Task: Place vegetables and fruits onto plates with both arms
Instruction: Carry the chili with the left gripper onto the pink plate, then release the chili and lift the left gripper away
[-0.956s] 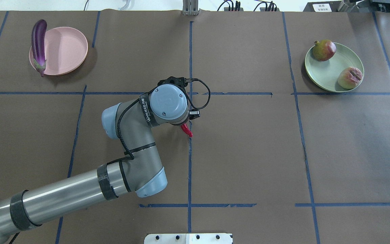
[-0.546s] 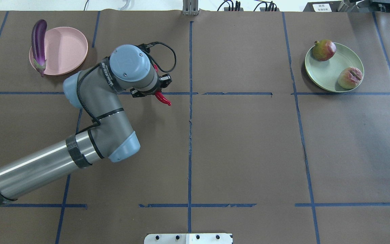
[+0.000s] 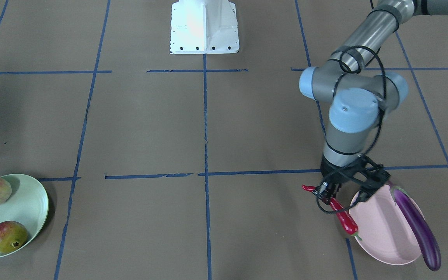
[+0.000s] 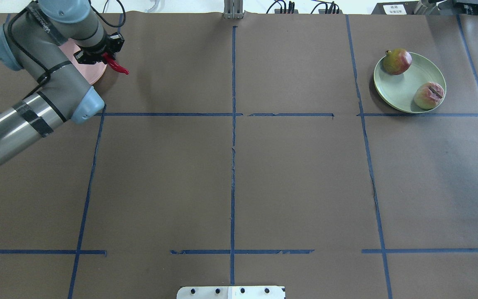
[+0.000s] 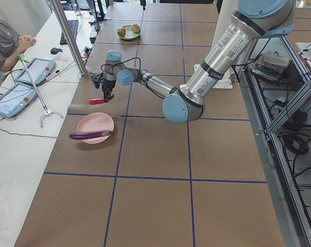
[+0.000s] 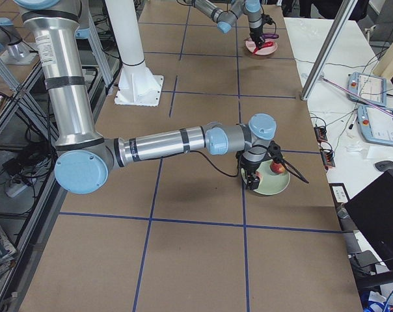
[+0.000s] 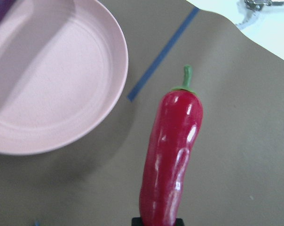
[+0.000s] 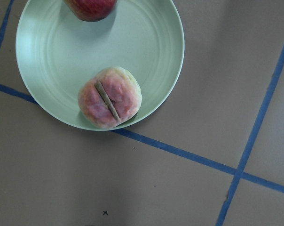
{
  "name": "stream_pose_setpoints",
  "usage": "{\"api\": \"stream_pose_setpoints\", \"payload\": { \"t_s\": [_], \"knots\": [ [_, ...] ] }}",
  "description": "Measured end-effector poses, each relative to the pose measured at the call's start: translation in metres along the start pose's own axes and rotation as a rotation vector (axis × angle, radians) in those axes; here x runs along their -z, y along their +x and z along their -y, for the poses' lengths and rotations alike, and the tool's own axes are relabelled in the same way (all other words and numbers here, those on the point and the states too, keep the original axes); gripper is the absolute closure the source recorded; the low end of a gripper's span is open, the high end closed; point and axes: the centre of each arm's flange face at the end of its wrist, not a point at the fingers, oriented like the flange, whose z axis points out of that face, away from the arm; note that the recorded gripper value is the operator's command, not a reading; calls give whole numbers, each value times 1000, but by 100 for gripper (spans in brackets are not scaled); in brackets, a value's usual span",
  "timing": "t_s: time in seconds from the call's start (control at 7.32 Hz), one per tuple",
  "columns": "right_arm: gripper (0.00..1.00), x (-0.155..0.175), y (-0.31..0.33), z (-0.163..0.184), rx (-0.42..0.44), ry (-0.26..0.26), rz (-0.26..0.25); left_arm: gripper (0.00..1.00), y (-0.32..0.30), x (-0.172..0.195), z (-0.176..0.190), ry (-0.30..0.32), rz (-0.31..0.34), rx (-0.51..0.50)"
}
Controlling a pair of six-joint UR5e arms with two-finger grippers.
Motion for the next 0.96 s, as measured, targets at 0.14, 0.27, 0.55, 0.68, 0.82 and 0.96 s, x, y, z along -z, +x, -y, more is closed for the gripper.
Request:
{"api": "stream_pose_setpoints", "payload": {
  "t_s": [0.14,0.27,0.55,0.68,0.82,0.96],
  "knots": [
    [0,0,0,0,0,0,0,37,-31,-22,37,-40,12,-76],
    [0,0,-1,1,1,0,0,0,-52,-36,56,-71,18,-151],
    [0,0,-1,1,3,0,1,0,-68,-44,66,-103,10,-284],
    [0,0,0,1,2,0,1,0,-78,-43,69,-137,-10,-344],
    [0,-1,1,-1,1,-2,1,0,-99,-35,77,-171,-45,-414],
    [0,-3,3,-7,-2,-7,1,0,-133,-21,87,-188,-82,-495]
  ]
}}
